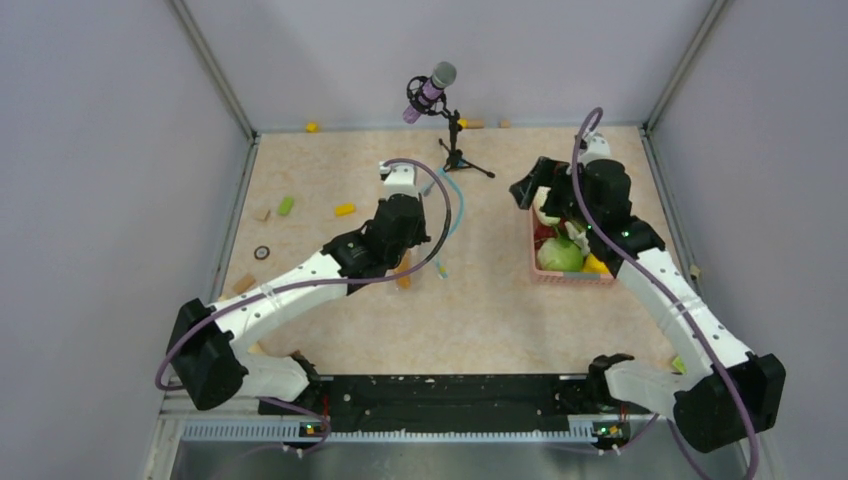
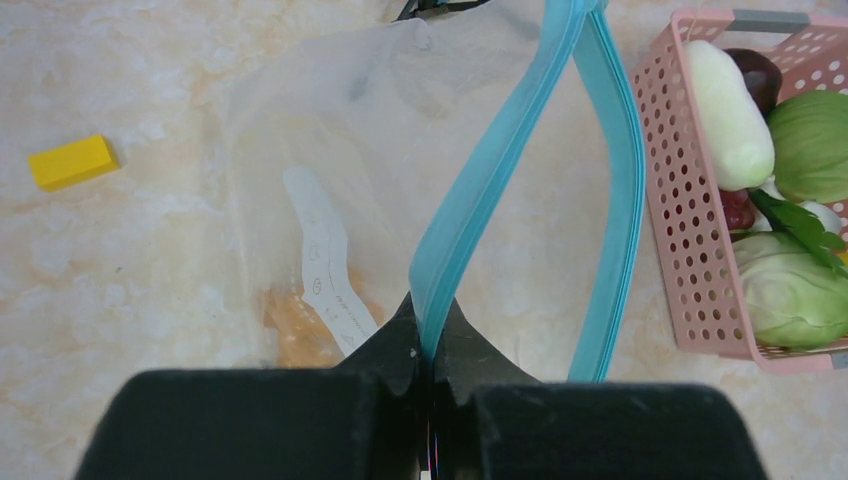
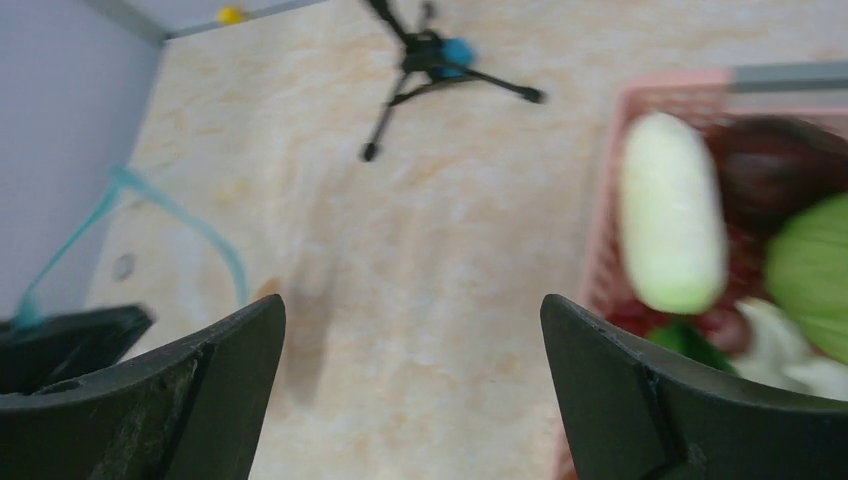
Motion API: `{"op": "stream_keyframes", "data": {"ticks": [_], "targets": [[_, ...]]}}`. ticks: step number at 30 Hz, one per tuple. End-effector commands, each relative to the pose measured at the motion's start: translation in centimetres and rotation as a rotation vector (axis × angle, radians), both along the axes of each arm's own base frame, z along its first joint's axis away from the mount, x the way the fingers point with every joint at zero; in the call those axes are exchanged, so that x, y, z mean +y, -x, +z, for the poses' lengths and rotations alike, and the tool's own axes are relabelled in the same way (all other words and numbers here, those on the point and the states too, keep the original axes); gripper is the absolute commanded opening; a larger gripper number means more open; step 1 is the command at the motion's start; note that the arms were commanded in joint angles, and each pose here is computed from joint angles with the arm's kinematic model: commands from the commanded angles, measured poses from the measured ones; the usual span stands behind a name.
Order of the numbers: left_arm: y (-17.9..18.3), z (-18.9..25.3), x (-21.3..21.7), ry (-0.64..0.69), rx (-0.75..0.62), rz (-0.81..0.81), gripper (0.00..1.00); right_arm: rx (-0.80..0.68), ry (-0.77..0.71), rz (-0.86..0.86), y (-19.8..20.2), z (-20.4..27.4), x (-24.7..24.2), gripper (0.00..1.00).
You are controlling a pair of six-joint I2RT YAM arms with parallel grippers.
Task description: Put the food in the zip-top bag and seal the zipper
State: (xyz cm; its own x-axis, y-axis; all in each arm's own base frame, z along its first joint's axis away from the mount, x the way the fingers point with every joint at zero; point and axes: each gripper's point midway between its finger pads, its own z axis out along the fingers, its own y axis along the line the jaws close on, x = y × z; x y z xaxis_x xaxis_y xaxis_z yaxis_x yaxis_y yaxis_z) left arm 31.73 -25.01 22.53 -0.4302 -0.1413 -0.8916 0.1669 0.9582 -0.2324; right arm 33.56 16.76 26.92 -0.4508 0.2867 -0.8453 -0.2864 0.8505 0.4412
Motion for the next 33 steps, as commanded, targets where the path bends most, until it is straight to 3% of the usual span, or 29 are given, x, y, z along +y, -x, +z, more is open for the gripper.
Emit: {"op": "stream_keyframes", "data": {"ticks": [1, 6, 14, 24, 33], "targets": [[-0.3, 0.6, -0.3, 0.024, 0.004, 0.023, 0.00, 0.174, 0.161, -0.262, -1.3, -5.7, -7.3, 0.96], [-0.3, -0.1, -0.6, 0.020, 0.017, 0.007, 0.00, 0.299, 0.214, -0.401, -3.0, -10.0, -11.6, 0.94], [0.1, -0.5, -1.5, 0.012, 0.026, -0.053, 0.00, 0.270, 0.227, -0.390, -8.5, -11.8, -12.9, 0.86], [0.1, -0.9, -1.7, -0.011, 0.016, -0.081, 0.00, 0.208, 0.302, -0.215, -12.4, -13.6, -11.9, 0.74], [-0.1, -0.9, -2.2, -0.018, 0.014, -0.099, 0.00, 0.200, 0.321, -0.119, -13.7, -15.5, -10.9, 0.72]]}}
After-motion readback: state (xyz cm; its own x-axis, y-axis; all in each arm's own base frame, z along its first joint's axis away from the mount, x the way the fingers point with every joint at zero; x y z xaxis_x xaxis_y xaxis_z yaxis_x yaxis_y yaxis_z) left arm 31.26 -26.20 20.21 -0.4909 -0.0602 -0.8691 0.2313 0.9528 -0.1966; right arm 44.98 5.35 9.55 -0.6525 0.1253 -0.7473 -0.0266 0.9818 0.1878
